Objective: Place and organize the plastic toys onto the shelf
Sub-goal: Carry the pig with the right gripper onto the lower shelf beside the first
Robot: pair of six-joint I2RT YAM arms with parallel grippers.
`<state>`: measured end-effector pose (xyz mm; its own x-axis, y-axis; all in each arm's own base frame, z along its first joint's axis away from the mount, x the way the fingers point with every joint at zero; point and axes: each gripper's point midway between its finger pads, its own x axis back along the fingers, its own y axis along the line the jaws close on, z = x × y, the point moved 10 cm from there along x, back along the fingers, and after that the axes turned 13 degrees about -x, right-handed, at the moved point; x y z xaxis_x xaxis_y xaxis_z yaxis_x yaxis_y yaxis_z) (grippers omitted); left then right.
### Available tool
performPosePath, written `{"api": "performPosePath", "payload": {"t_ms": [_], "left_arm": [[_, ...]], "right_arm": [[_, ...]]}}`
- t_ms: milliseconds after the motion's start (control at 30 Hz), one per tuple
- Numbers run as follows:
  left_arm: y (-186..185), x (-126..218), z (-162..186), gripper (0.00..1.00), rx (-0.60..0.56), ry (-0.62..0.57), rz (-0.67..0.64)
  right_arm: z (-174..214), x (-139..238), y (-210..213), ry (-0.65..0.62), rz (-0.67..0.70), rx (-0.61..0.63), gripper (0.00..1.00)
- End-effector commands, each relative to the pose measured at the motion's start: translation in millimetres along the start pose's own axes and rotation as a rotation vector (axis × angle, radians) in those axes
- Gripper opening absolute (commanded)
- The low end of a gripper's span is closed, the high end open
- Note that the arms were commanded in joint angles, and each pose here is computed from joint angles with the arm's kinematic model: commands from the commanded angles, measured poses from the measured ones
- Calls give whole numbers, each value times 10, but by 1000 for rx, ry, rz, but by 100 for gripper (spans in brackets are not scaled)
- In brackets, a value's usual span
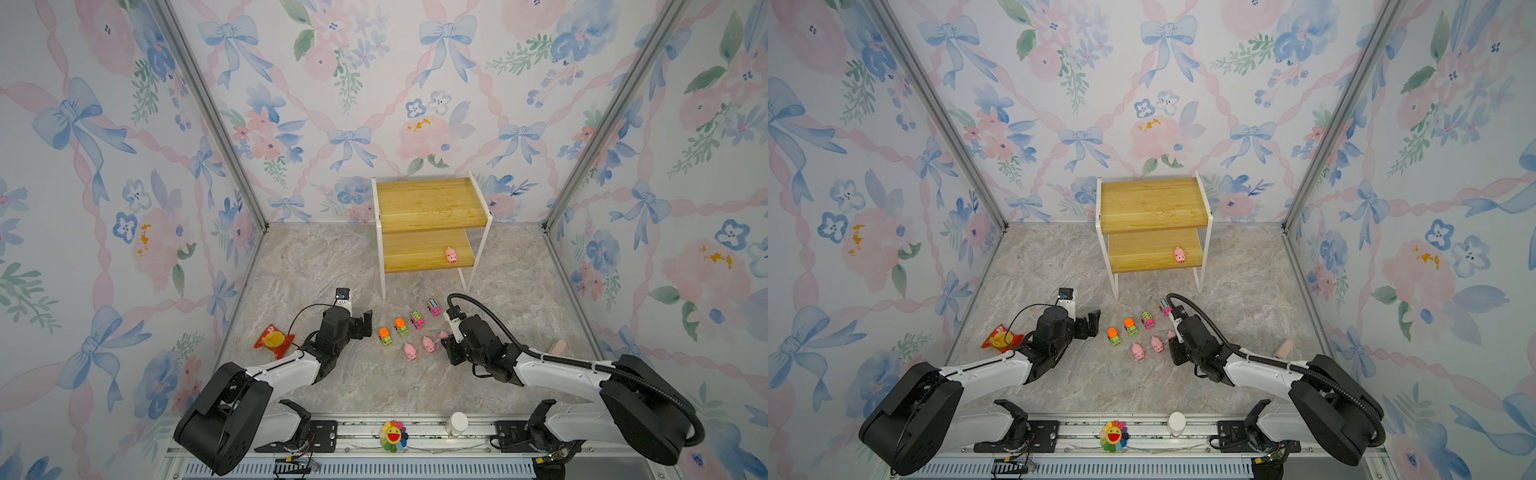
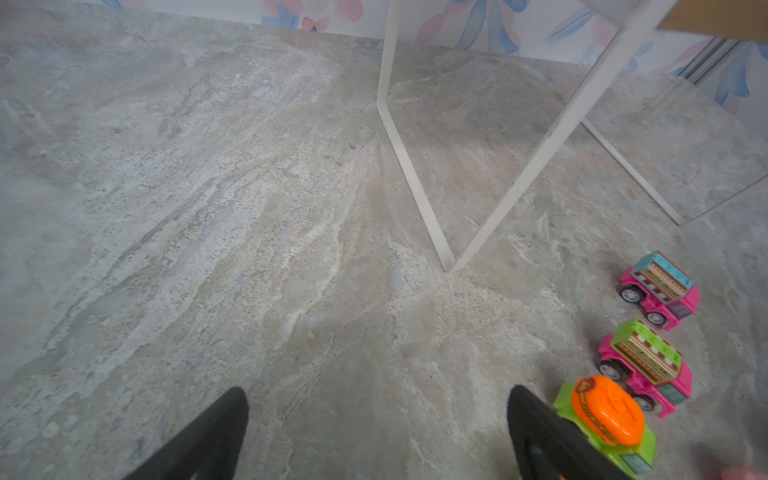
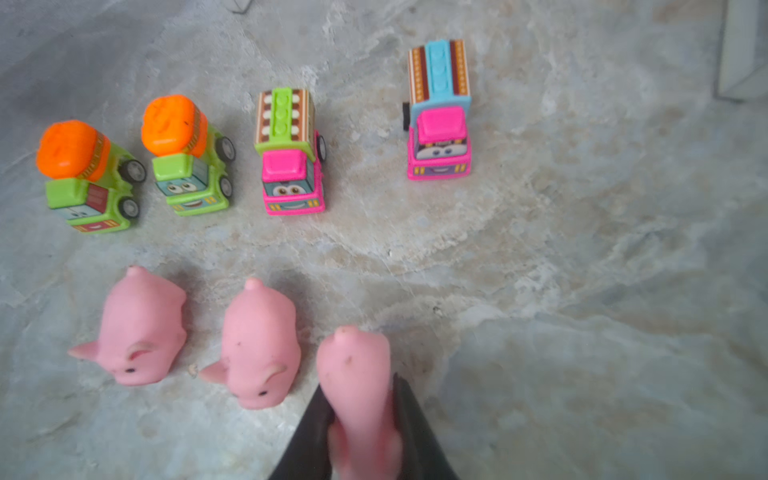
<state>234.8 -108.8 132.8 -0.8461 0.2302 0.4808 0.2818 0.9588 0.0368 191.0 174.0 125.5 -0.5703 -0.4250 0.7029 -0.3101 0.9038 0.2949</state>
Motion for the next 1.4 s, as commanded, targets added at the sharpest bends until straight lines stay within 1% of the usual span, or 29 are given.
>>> {"api": "performPosePath", "payload": {"t_ms": [0,133,300,567,1000,1367], "left_arm": [[23,25,-10,98,9,-4,-5],[13,15,-62,98,-1,-15,10],[15,7,-132,98,1,-30,44],[77,-5,-217,98,-24,-39,60],[84,-22,-229,98,-34,-38,90],[89,-49,-239,98,-43,-33,95]], "right_arm": [[-340,184,171,-70,-25,37,26],[-728,309,318,-150,-47,53,27],[-1138,354,380,-247,-18,47,28],[-1544,315,345,-373,13,6,27],[-1820,146,435,-470,55,-46,28],[-1944,-5,473,-493,75,-53,28]]}}
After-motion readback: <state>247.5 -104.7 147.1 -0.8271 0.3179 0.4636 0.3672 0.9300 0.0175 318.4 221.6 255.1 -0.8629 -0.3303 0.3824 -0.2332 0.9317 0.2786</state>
